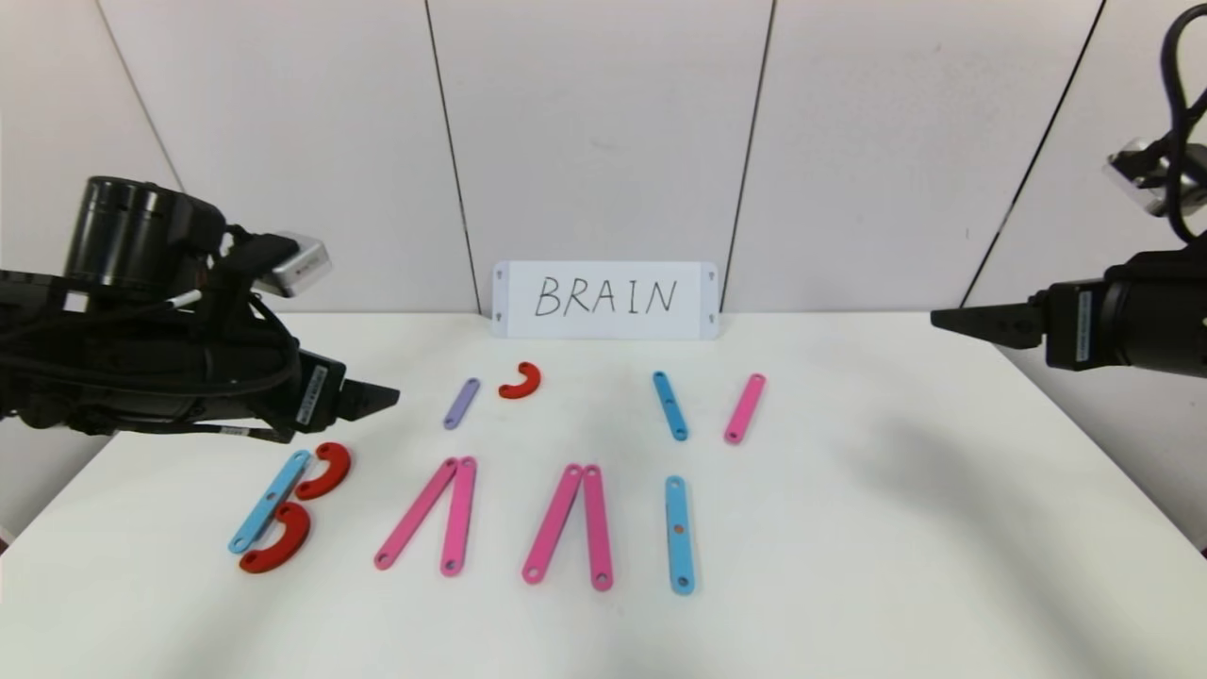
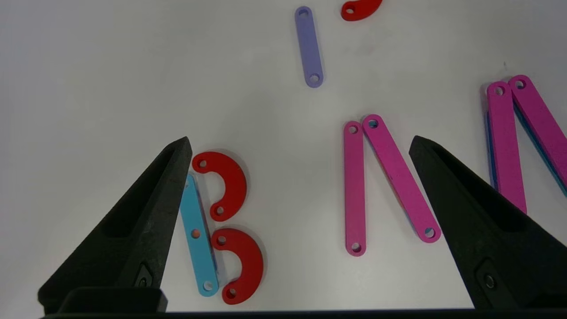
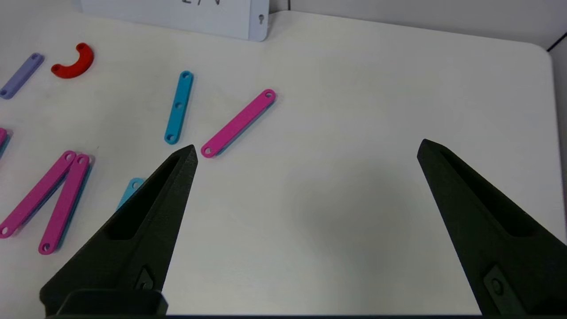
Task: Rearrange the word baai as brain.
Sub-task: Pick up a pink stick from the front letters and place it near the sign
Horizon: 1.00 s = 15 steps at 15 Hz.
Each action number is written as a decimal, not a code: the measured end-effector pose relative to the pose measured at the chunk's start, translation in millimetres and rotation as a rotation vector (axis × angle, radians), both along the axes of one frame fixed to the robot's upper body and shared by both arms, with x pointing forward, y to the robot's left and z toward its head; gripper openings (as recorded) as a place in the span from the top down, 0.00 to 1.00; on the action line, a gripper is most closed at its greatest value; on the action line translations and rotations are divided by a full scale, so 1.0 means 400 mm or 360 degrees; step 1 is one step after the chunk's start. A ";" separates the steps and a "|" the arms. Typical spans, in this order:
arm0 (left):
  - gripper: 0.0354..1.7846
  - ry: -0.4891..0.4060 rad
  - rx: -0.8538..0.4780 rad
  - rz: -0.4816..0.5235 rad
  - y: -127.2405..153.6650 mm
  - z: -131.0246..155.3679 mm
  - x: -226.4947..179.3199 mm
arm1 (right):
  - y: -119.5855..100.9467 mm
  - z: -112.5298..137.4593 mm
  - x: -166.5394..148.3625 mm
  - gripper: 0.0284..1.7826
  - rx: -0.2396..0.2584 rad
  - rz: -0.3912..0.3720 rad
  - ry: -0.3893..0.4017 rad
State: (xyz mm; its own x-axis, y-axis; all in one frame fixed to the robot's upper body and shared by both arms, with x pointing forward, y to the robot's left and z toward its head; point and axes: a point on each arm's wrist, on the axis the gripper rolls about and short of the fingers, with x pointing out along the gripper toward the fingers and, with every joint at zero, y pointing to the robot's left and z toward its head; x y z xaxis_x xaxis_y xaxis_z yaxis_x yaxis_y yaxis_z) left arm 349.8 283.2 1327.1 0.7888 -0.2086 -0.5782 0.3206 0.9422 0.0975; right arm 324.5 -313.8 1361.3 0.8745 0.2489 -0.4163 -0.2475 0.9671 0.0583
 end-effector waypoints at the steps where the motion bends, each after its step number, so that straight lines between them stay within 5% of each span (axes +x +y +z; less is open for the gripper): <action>1: 0.04 0.0065 0.0029 -0.0024 -0.007 -0.019 0.008 | 0.005 -0.016 0.018 0.03 0.0015 0.0044 0.0046; 6: 0.04 0.0355 0.0134 -0.0105 -0.022 -0.090 0.015 | 0.019 -0.075 0.063 0.03 0.0021 0.0096 0.0194; 15: 0.04 0.0598 0.0179 -0.0130 -0.047 -0.197 0.040 | 0.038 -0.128 0.098 0.03 0.0004 0.0134 0.0318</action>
State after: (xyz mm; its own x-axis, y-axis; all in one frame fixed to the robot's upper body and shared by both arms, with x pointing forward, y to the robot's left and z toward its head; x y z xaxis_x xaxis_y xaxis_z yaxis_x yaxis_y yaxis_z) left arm 365.7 264.6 1248.2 0.5014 -0.1807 -0.8461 0.4269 0.9023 0.0603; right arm 363.7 -298.5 1309.9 0.7510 0.3187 -0.5784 -0.3104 0.9434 0.1167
